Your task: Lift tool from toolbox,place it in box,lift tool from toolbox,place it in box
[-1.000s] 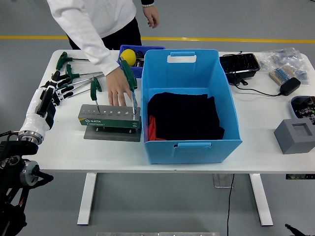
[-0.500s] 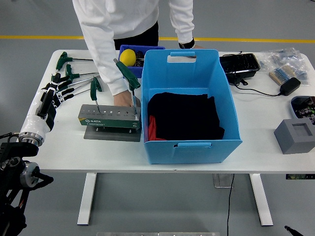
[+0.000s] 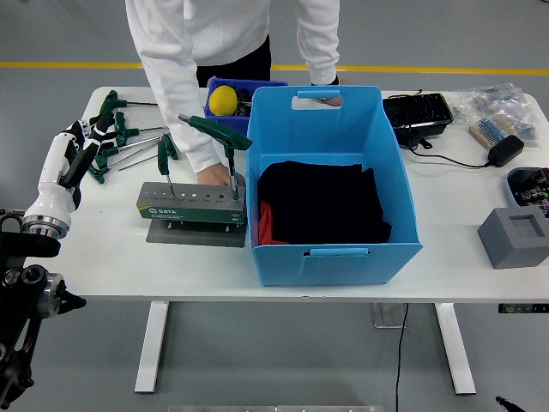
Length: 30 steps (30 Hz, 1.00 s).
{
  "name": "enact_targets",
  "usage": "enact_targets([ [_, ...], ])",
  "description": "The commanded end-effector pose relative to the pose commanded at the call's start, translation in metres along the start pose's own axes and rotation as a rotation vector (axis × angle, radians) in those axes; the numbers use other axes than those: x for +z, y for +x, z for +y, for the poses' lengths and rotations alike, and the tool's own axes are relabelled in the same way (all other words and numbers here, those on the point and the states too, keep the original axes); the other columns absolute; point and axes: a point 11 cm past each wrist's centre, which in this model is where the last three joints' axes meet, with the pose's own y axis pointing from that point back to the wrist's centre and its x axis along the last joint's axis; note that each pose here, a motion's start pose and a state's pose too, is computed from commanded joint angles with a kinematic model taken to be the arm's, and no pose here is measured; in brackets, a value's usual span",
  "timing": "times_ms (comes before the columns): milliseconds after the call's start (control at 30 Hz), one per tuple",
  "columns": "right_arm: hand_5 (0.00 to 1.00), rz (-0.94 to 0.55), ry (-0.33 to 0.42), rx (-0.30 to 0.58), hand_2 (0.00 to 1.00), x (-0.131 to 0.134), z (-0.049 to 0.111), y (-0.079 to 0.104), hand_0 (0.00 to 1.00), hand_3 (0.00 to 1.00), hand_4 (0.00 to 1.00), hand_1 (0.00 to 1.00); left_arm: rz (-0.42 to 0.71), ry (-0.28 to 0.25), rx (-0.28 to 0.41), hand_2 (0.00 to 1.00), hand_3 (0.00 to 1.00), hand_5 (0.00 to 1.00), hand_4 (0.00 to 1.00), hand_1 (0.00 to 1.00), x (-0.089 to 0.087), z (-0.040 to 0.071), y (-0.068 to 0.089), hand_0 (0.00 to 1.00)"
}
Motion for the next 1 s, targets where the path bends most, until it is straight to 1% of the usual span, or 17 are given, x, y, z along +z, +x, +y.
enact_targets([
  [100,0.685,-0.003,0.001,0.0,0.672,-0.001,0.0,0.0,0.621,0.565,0.825,0.603,-0.18,-0.093,-0.059,0.902,0.811,0.732,0.986,0.86,0.024,-0.014,-0.004,0.819],
  [133,0.685,-0.003,0.002,0.001,0.672,-0.001,0.0,0.001,0.621,0.565,0.825,0.603,-0.254,-0.129,-0.094,0.902,0.811,0.732,0.986,0.86,0.034,-0.02,-0.008,0.819],
  [167,0.684,-0.003,0.002,0.001,0.672,-0.001,0.0,0.001,0.621,0.566,0.826,0.603,-0.315,-0.156,-0.125,0.914,0.819,0.715,0.998,0.902,0.042,-0.025,-0.012,0.865],
  [267,0.684,-0.006,0.003,0.002,0.672,-0.002,0.0,0.002,0.621,0.566,0.826,0.603,-0.512,-0.224,-0.219,0.914,0.819,0.715,0.998,0.902,0.06,-0.037,-0.032,0.865],
  [433,0.684,-0.01,0.003,0.003,0.672,-0.002,0.0,0.002,0.621,0.566,0.826,0.603,-0.805,-0.288,-0.368,0.922,0.84,0.708,0.998,0.926,0.07,-0.05,-0.068,0.886],
  [533,0.684,-0.008,0.004,0.003,0.672,-0.003,0.0,0.002,0.621,0.566,0.826,0.603,-0.991,-0.323,-0.475,0.922,0.84,0.708,0.998,0.926,0.069,-0.056,-0.088,0.886],
  [567,0.685,-0.008,0.004,0.004,0.673,-0.003,0.0,0.002,0.621,0.566,0.825,0.604,-1.03,-0.33,-0.496,0.908,0.865,0.693,0.998,0.94,0.068,-0.058,-0.091,0.906],
  [600,0.685,-0.009,0.004,0.004,0.673,-0.003,0.0,0.002,0.621,0.566,0.825,0.604,-1.06,-0.334,-0.52,0.908,0.865,0.693,0.998,0.94,0.066,-0.059,-0.095,0.906],
  [700,0.685,-0.011,0.004,0.004,0.673,-0.004,0.0,0.002,0.621,0.566,0.825,0.604,-1.108,-0.323,-0.557,0.908,0.865,0.693,0.998,0.94,0.061,-0.065,-0.101,0.906],
  [733,0.685,-0.011,0.004,0.005,0.673,-0.004,0.0,0.003,0.621,0.566,0.825,0.604,-1.121,-0.318,-0.561,0.908,0.865,0.693,0.998,0.94,0.06,-0.067,-0.101,0.906],
  [767,0.684,-0.011,0.004,0.005,0.672,-0.004,0.0,0.003,0.621,0.566,0.826,0.604,-1.131,-0.317,-0.563,0.773,0.811,0.69,0.998,0.827,0.059,-0.07,-0.102,0.851],
  [933,0.684,-0.006,0.006,0.005,0.672,-0.005,0.0,0.003,0.621,0.566,0.826,0.604,-1.162,-0.329,-0.551,0.773,0.811,0.69,0.998,0.827,0.061,-0.08,-0.105,0.851],
  [967,0.685,-0.006,0.006,0.006,0.672,-0.005,0.0,0.003,0.621,0.566,0.826,0.604,-1.171,-0.332,-0.549,0.593,0.71,0.69,0.998,0.668,0.062,-0.082,-0.106,0.745],
  [1000,0.685,-0.005,0.007,0.006,0.672,-0.005,0.0,0.003,0.621,0.566,0.826,0.604,-1.18,-0.336,-0.547,0.593,0.71,0.69,0.998,0.668,0.062,-0.083,-0.107,0.745],
])
